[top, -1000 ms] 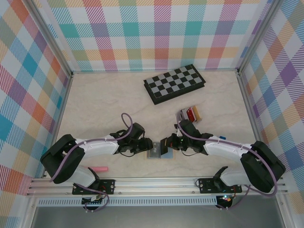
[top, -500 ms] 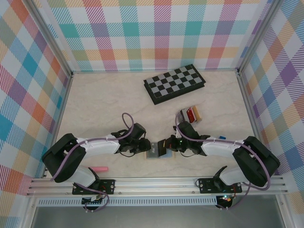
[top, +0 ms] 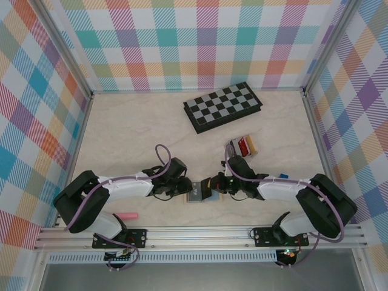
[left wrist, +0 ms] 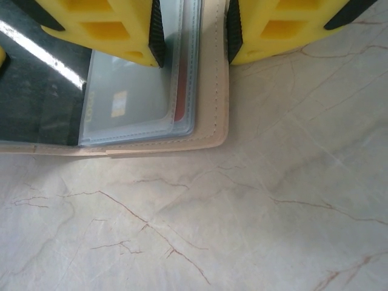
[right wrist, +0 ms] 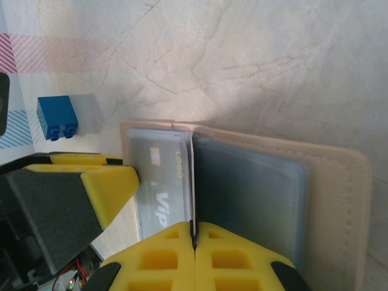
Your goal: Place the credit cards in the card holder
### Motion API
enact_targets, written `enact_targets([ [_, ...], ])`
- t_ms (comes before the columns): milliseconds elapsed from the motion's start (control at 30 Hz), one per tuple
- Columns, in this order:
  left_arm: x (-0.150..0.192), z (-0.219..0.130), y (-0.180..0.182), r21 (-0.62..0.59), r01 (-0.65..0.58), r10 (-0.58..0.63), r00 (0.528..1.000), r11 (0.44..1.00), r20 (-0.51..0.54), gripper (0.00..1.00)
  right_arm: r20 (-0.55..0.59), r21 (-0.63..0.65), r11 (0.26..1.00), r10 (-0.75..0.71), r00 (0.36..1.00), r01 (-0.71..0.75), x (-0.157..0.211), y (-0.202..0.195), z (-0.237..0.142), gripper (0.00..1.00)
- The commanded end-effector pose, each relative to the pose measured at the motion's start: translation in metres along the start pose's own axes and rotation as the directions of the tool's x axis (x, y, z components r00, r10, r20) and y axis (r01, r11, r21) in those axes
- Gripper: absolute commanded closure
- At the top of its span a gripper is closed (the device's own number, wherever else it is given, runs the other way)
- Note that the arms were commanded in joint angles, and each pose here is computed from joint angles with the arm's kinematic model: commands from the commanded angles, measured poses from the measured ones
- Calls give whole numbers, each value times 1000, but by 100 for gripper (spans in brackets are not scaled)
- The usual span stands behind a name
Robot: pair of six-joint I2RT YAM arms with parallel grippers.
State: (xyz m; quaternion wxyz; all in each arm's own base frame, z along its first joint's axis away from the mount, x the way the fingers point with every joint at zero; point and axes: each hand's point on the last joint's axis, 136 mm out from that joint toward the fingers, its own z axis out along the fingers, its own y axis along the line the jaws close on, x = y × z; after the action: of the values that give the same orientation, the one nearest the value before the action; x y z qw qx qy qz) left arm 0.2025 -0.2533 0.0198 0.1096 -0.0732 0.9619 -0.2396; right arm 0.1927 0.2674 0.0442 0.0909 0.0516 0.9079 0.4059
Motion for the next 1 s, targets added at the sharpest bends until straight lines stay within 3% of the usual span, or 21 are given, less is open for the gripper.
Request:
enact_targets([
  [0,17,11,3,2,-8,8,999,1000,-44,67,-25,-11,1000,16,1000,-16,9,0,-2,96],
  [367,17,11,0,11,-10,11,999,1000,-44,68,-18,-44,998,35,999,-35,5,2,8,97],
  [667,16,8,2,7,-5,5,999,1000,-32,68,44,-16,1000,0,999,1,-3,8,-9,97],
  [967,16,10,-2,21,-3,4,999,1000,-36,67,2,-50,999,2,1000,-2,0,10,3,97],
])
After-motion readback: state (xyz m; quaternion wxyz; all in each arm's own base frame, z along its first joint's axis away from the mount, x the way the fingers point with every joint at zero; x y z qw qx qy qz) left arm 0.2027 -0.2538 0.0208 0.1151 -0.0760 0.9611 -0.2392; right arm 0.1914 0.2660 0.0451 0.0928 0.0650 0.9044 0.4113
